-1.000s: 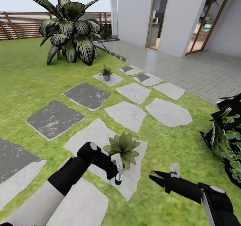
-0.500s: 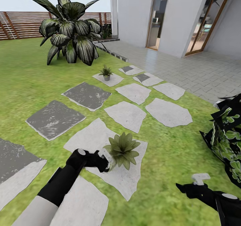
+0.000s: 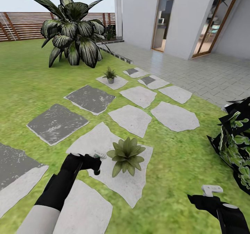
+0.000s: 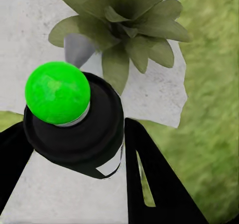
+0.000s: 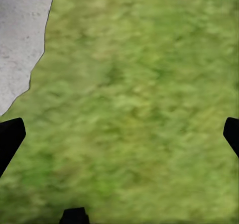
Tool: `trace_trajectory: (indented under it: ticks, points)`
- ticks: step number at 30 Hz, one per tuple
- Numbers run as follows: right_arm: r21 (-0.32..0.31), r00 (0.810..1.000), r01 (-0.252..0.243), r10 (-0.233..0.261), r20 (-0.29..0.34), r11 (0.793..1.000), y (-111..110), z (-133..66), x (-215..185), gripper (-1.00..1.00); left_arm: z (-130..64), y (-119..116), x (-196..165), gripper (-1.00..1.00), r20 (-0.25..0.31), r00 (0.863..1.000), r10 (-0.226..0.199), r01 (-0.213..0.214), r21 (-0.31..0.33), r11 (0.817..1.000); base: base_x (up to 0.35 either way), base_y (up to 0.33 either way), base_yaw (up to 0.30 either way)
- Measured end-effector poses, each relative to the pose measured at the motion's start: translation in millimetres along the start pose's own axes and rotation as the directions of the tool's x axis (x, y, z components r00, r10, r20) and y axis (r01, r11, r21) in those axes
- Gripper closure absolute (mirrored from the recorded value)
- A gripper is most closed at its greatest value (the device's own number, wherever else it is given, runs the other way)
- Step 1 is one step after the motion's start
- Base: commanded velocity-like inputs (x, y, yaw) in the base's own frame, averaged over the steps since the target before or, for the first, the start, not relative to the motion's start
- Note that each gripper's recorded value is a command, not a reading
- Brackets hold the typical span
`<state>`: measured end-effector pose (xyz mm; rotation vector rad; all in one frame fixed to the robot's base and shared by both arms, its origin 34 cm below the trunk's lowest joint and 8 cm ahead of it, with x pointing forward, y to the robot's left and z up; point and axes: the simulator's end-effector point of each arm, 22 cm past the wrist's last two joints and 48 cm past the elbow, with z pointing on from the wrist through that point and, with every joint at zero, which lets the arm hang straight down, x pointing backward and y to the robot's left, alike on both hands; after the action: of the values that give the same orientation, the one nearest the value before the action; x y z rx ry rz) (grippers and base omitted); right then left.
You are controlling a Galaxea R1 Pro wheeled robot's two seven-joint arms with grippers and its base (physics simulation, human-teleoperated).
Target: Pick up the pesticide atomizer in the garden and spray insectifuge to fully cover both potted plants in the garden.
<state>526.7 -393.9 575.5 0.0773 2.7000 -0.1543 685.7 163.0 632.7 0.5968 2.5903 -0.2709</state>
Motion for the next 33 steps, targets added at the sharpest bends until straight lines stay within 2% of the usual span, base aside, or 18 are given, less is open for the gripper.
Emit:
trace_trajectory:
  ticks: [1, 3, 5, 14, 24, 33]
  points:
    - [0.000, 1.000, 0.000, 0.000, 0.000, 1.000, 0, 0.0, 0, -1.00, 1.9, 18, -5, 1.00, 0.004, 1.000, -0.006, 0.006, -0.132, 0.991, 0.000, 0.000, 0.000]
    - [-0.001, 1.000, -0.001, 0.001, 0.000, 1.000, 0, 0.0, 0, -1.00, 1.1, 27, -7, 1.00, 0.007, 1.000, -0.013, 0.014, -0.189, 0.982, 0.000, 0.000, 0.000]
    - [-0.001, 1.000, -0.002, 0.002, 0.000, 1.000, 0, 0.0, 0, -1.00, 0.4, 31, -6, 1.00, 0.007, 1.000, -0.016, 0.017, -0.212, 0.977, 0.000, 0.000, 0.000]
    - [-0.001, 1.000, -0.002, 0.002, -0.001, 1.000, 0, -0.1, 0, -1.00, 1.0, 29, -7, 1.00, 0.007, 1.000, -0.012, 0.013, -0.212, 0.977, 0.045, -0.033, 0.000]
    - [0.000, 1.000, -0.002, 0.002, 0.000, 1.000, 0, -0.3, 0, -1.00, 1.0, 28, -7, 1.00, 0.007, 1.000, -0.011, 0.013, -0.211, 0.977, 0.231, -0.249, 0.005]
    - [-0.001, 1.000, -0.001, 0.001, -0.003, 1.000, 1, 0.7, 1, -1.00, 3.6, 23, -7, 1.00, 0.007, 1.000, -0.015, 0.016, -0.202, 0.979, 0.100, -0.279, 0.217]
